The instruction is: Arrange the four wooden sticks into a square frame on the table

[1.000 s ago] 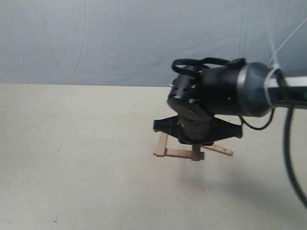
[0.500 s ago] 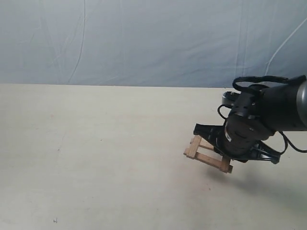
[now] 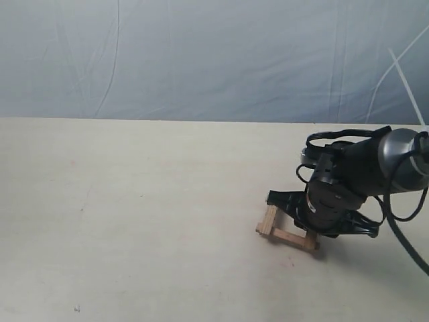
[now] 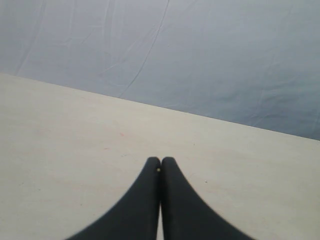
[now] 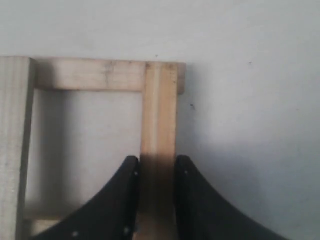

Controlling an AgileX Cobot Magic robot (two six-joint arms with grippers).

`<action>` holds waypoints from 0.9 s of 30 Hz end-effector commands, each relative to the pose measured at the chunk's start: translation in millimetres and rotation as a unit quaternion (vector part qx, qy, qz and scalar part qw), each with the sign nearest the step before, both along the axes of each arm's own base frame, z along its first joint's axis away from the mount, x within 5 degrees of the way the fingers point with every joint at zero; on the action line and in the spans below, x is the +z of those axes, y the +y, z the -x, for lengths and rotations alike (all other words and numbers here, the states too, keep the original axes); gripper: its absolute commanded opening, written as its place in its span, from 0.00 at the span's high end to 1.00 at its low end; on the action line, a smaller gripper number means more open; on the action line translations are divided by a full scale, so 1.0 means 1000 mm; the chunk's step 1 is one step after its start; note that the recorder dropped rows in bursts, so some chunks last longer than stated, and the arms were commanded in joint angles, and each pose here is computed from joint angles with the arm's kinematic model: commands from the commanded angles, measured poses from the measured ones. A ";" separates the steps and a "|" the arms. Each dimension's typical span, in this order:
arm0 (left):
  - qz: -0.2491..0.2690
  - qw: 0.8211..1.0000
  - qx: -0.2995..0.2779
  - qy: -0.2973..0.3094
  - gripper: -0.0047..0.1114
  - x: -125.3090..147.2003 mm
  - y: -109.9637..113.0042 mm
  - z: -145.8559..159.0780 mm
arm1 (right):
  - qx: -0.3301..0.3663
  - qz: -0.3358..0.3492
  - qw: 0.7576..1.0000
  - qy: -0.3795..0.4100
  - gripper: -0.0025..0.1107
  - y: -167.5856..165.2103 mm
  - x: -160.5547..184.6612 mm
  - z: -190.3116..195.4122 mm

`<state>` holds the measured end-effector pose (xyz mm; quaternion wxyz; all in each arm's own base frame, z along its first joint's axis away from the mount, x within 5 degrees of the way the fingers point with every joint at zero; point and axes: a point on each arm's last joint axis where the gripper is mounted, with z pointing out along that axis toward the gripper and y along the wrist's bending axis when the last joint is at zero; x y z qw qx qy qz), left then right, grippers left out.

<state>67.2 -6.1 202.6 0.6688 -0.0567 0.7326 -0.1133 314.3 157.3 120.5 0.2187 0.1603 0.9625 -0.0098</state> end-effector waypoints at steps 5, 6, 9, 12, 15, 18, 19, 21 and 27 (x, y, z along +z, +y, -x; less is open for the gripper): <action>-0.002 1.000 0.000 -0.009 0.96 0.001 0.000 0.000 | 0.004 -0.011 1.000 -0.009 0.99 -0.003 -0.002 -0.006; -0.002 1.000 0.000 -0.009 0.96 0.001 0.000 0.000 | 0.006 -0.015 1.000 -0.012 0.99 -0.002 -0.002 -0.007; -0.002 1.000 0.000 -0.009 0.96 0.001 0.000 0.000 | 0.020 -0.027 0.999 -0.031 0.99 0.004 0.008 -0.014; -0.002 1.000 0.000 -0.009 0.96 0.001 0.000 0.000 | 0.093 -0.015 0.995 -0.038 0.99 0.023 0.023 -0.019; -0.002 1.000 0.000 -0.009 0.96 0.001 0.000 0.000 | 0.151 -0.002 0.988 -0.035 0.99 0.045 0.040 -0.024; -0.002 1.000 0.000 -0.009 0.96 0.001 0.000 0.000 | 0.174 0.014 0.984 -0.023 0.99 0.063 0.048 -0.027; -0.002 1.000 0.000 -0.009 0.96 0.001 0.000 0.000 | 0.176 0.020 0.984 -0.017 0.99 0.070 0.047 -0.027; -0.002 1.000 0.000 -0.009 0.96 0.001 0.000 0.000 | 0.185 0.031 0.982 -0.003 0.99 0.084 0.038 -0.027; -0.002 1.000 0.000 -0.009 0.96 0.001 0.000 0.000 | 0.182 0.009 0.983 0.021 0.99 0.108 0.011 -0.030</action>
